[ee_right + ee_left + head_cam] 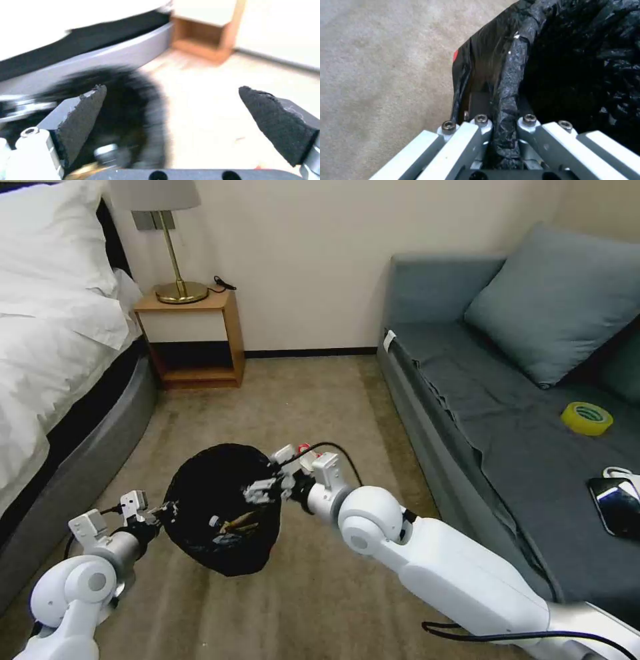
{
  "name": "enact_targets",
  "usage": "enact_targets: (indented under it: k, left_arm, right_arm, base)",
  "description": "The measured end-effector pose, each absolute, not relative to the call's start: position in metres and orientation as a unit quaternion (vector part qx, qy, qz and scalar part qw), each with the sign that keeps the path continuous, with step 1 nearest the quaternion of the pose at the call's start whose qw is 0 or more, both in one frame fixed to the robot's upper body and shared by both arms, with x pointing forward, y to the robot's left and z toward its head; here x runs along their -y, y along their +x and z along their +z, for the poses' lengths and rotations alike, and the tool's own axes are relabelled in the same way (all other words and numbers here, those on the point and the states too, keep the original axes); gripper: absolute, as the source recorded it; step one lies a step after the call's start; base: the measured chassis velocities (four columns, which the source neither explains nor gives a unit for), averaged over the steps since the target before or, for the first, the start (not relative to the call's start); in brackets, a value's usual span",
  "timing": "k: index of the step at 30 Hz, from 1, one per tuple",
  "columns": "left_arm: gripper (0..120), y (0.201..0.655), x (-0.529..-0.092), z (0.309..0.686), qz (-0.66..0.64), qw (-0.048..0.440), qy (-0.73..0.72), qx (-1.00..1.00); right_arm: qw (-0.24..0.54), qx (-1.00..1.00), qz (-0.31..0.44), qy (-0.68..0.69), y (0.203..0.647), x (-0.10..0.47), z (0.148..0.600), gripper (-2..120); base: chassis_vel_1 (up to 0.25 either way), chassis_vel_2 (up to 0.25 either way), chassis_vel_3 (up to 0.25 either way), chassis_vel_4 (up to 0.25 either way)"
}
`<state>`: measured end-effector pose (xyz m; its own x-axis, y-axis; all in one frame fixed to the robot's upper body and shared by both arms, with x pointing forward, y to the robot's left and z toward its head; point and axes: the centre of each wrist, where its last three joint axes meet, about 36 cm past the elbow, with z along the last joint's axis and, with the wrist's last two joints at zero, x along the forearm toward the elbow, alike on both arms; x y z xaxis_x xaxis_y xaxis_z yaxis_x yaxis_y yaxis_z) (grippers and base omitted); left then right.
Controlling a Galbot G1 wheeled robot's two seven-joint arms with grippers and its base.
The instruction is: Pick up the trash bin, then pick up the garbage on the floor and place it into the trash bin.
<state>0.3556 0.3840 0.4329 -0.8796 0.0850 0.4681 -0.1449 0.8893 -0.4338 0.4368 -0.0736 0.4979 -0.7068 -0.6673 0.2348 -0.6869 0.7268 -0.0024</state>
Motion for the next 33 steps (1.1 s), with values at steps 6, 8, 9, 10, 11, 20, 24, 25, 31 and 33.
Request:
enact_targets:
  k: [6, 8, 9, 10, 11, 20, 24, 25, 31, 33]
  left_arm:
    - [3, 0.350, -0.383, 0.436, 0.220, 0.225, 0.019, 0.949]
    - [3, 0.347, -0.380, 0.438, 0.213, 0.220, 0.021, 0.952]
    - [3, 0.346, -0.380, 0.438, 0.213, 0.219, 0.022, 0.952]
    - [3, 0.346, -0.380, 0.438, 0.213, 0.219, 0.022, 0.952]
    - [3, 0.345, -0.379, 0.439, 0.209, 0.218, 0.022, 0.953]
    - [3, 0.327, -0.364, 0.454, 0.176, 0.194, 0.029, 0.965]
    - [3, 0.323, -0.360, 0.454, 0.168, 0.195, 0.036, 0.966]
    - [3, 0.323, -0.360, 0.454, 0.168, 0.195, 0.036, 0.966]
    - [3, 0.321, -0.361, 0.451, 0.161, 0.196, 0.043, 0.966]
    - [3, 0.323, -0.362, 0.450, 0.159, 0.196, 0.045, 0.967]
  right_arm:
    - [0.032, 0.964, 0.099, 0.244, 0.430, 0.108, 0.491, 100]
    - [0.012, 0.974, 0.123, 0.189, 0.417, 0.127, 0.478, 100]
    - [0.012, 0.974, 0.123, 0.188, 0.416, 0.127, 0.477, 100]
    - [0.012, 0.974, 0.123, 0.188, 0.416, 0.127, 0.477, 100]
    - [0.012, 0.977, 0.126, 0.170, 0.407, 0.133, 0.472, 100]
    - [-0.003, 0.992, 0.103, 0.079, 0.345, 0.159, 0.454, 100]
    - [0.005, 0.995, 0.080, 0.056, 0.324, 0.159, 0.454, 100]
    - [0.005, 0.995, 0.080, 0.056, 0.324, 0.159, 0.454, 100]
    - [0.005, 0.996, 0.079, 0.035, 0.310, 0.168, 0.453, 100]
    - [0.005, 0.996, 0.083, 0.033, 0.306, 0.170, 0.453, 100]
  base:
    - [0.000, 0.000, 0.000, 0.000]
    - [0.000, 0.000, 0.000, 0.000]
    - [0.000, 0.000, 0.000, 0.000]
    - [0.000, 0.000, 0.000, 0.000]
    - [0.000, 0.000, 0.000, 0.000]
    - [0.000, 0.000, 0.000, 0.000]
    - [0.000, 0.000, 0.000, 0.000]
    - [0.000, 0.000, 0.000, 0.000]
    - [0.000, 0.000, 0.000, 0.000]
    - [0.000, 0.000, 0.000, 0.000]
